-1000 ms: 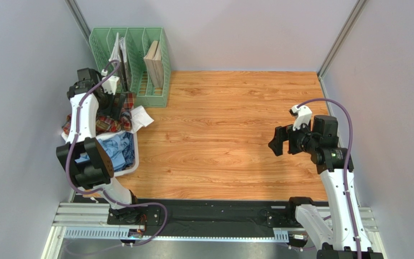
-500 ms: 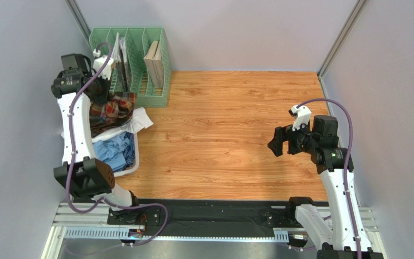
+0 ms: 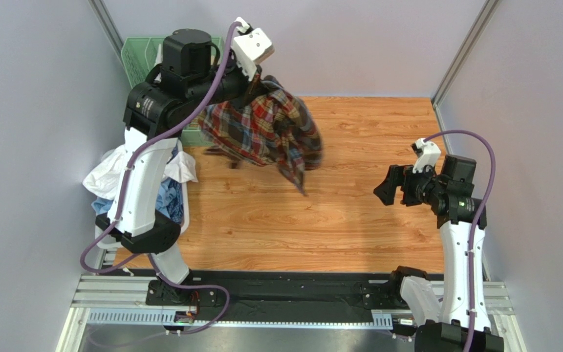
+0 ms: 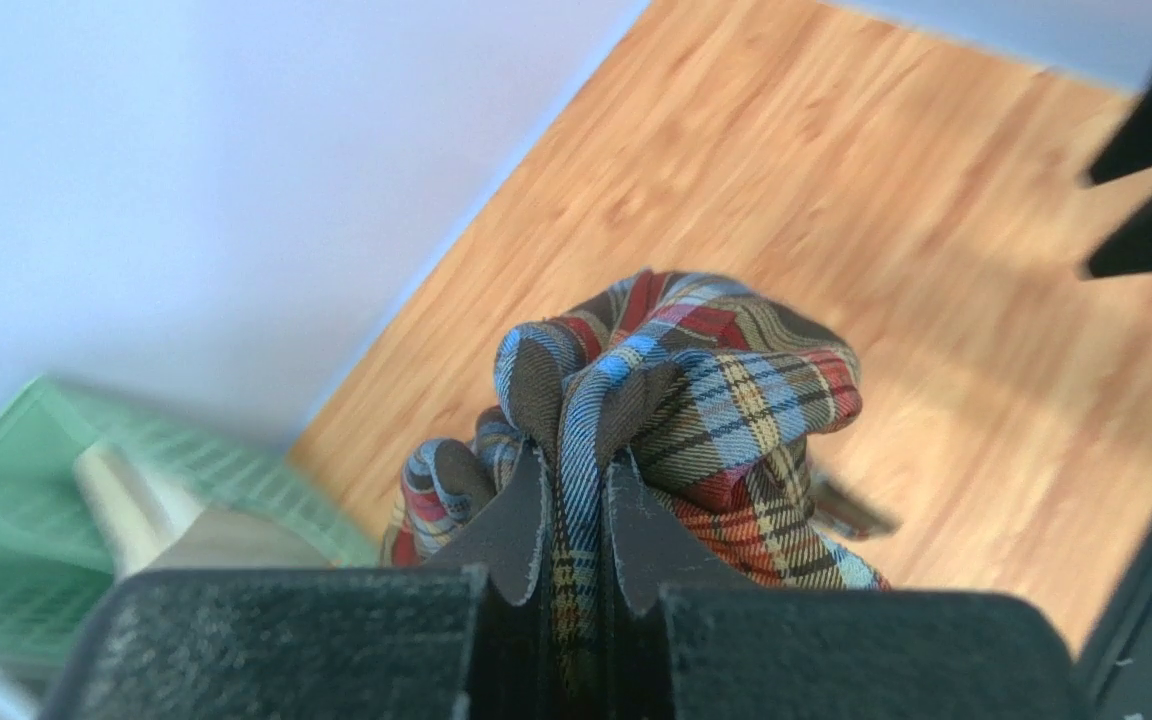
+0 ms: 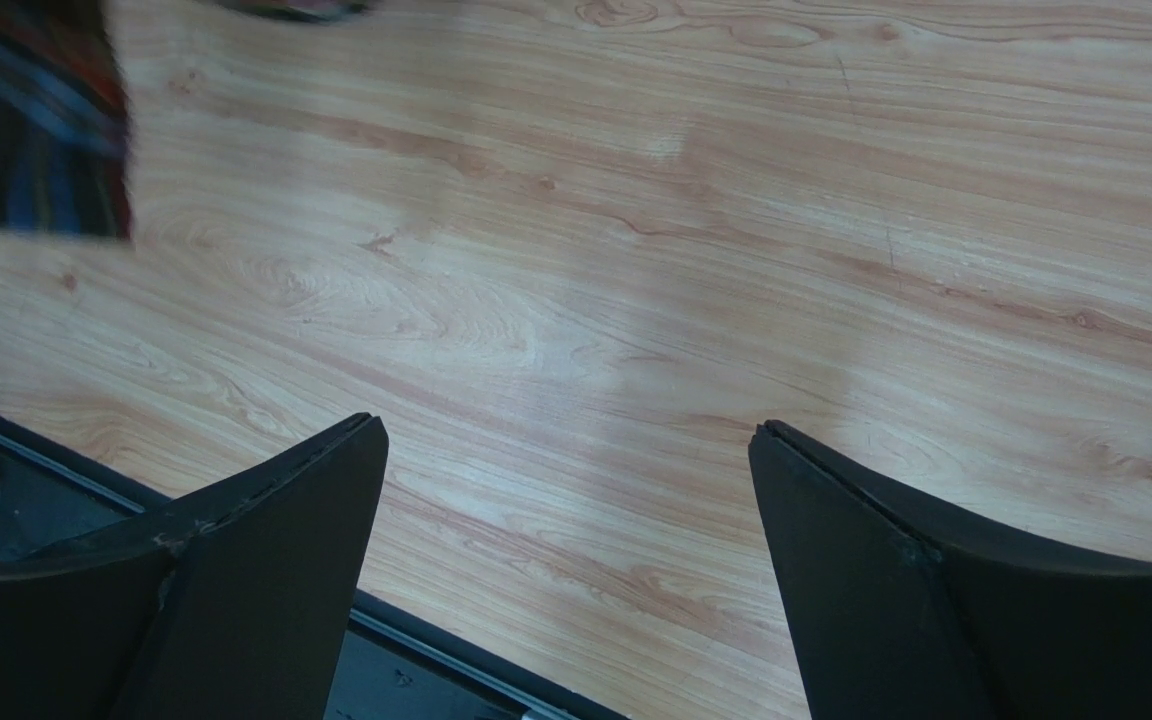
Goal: Fold and stack the long sleeve shirts
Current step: Move the shirt to the center of the board, then flatten the shirt out
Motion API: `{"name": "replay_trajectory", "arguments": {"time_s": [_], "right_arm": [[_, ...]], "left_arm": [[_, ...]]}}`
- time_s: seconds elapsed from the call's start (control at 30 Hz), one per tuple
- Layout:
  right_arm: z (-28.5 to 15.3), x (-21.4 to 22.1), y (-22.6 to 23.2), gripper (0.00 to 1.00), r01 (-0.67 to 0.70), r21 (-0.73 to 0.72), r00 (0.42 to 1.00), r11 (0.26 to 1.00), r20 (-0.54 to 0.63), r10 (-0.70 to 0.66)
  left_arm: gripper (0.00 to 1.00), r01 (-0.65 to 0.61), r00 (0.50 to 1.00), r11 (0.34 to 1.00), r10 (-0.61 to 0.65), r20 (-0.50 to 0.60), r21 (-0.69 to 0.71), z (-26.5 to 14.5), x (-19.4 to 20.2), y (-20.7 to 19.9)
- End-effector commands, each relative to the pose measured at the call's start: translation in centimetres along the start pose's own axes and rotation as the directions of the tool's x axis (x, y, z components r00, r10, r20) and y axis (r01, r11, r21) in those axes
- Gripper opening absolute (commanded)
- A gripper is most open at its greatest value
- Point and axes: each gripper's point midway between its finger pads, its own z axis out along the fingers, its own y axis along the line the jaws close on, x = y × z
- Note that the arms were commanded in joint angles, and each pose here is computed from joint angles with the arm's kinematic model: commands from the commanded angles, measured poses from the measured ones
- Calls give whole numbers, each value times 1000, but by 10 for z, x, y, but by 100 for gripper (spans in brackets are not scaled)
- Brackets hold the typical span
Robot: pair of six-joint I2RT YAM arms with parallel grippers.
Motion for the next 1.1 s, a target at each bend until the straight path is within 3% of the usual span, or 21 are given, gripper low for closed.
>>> {"name": "replay_trajectory", "arguments": {"time_s": [0.0, 0.03, 0.07, 0.1, 0.13, 0.17, 0.2, 0.27, 0.3, 0.37, 0.4, 0.47, 0.5, 0.6, 0.7, 0.73, 0.83, 0.9, 0.97, 1.07], "right_arm": [[-13, -24, 4, 98, -24, -35, 997, 999, 76, 27], [-14, -25, 3, 98, -30, -35, 996, 999, 82, 33], [-14, -25, 2, 98, -33, -35, 996, 999, 84, 36], [-15, -25, 3, 99, -33, -36, 996, 999, 84, 36], [-16, -25, 1, 99, -31, -28, 996, 999, 85, 33], [-16, -26, 0, 100, -21, -22, 996, 1000, 86, 23], [-17, -28, -1, 100, -12, -17, 996, 1000, 88, 13], [-15, -25, -3, 100, -8, -18, 998, 1000, 67, 9], [-14, -25, -4, 100, 9, -20, 998, 1000, 59, -8], [-10, -19, -7, 100, 14, -24, 1000, 1000, 26, -13], [-7, -17, -9, 100, 39, -31, 999, 999, 9, -39], [-6, -11, -7, 99, 43, -61, 999, 997, -24, -45], [-1, -8, -8, 98, 40, -77, 998, 996, -46, -44], [11, 2, -3, 93, 58, -108, 991, 992, -112, -71], [26, 24, -4, 82, 121, -83, 963, 989, -233, -138], [32, 33, -7, 73, 149, -76, 944, 986, -286, -165], [44, 43, -22, 68, 140, -32, 923, 990, -358, -142], [55, 49, -36, 64, 155, 12, 903, 988, -406, -137], [72, 65, -48, 59, 164, 23, 855, 986, -503, -130], [91, 79, -67, 51, 168, 55, 798, 984, -594, -103]], "left_arm": [[0, 54, 978, 992, -75, 197, 113, -16, -51, -28], [0, 47, 977, 989, -75, 199, 140, -16, -49, -33], [7, 37, 980, 988, -65, 186, 151, -20, -43, -37], [32, 81, 992, 985, -94, 81, 153, -1, -9, -38], [46, 109, 993, 982, -114, 28, 153, 3, 10, -37], [68, 160, 987, 977, -162, -2, 140, -3, 25, -35], [99, 262, 962, 957, -249, -115, 120, 8, 75, -23], [99, 339, 932, 939, -325, -163, 64, 3, 113, -4], [99, 370, 905, 929, -357, -231, 14, 2, 153, 10], [99, 344, 898, 939, -322, -300, 23, -5, 184, 5], [99, 332, 887, 940, -285, -362, 75, -3, 213, -10], [99, 327, 880, 935, -248, -406, 138, -7, 233, -32], [98, 341, 852, 928, -239, -465, 149, -7, 259, -45], [95, 290, 832, 940, -156, -532, 179, 1, 295, -63], [92, 250, 804, 952, -101, -585, 179, 19, 317, -64], [92, 247, 786, 952, -87, -612, 182, 27, 328, -64], [89, 203, 757, 964, -44, -652, 170, 46, 346, -55], [80, 163, 753, 972, -12, -658, 169, 56, 348, -43], [74, 155, 740, 970, 13, -672, 189, 66, 356, -40], [73, 135, 751, 968, 40, -659, 212, 81, 353, -35]]}}
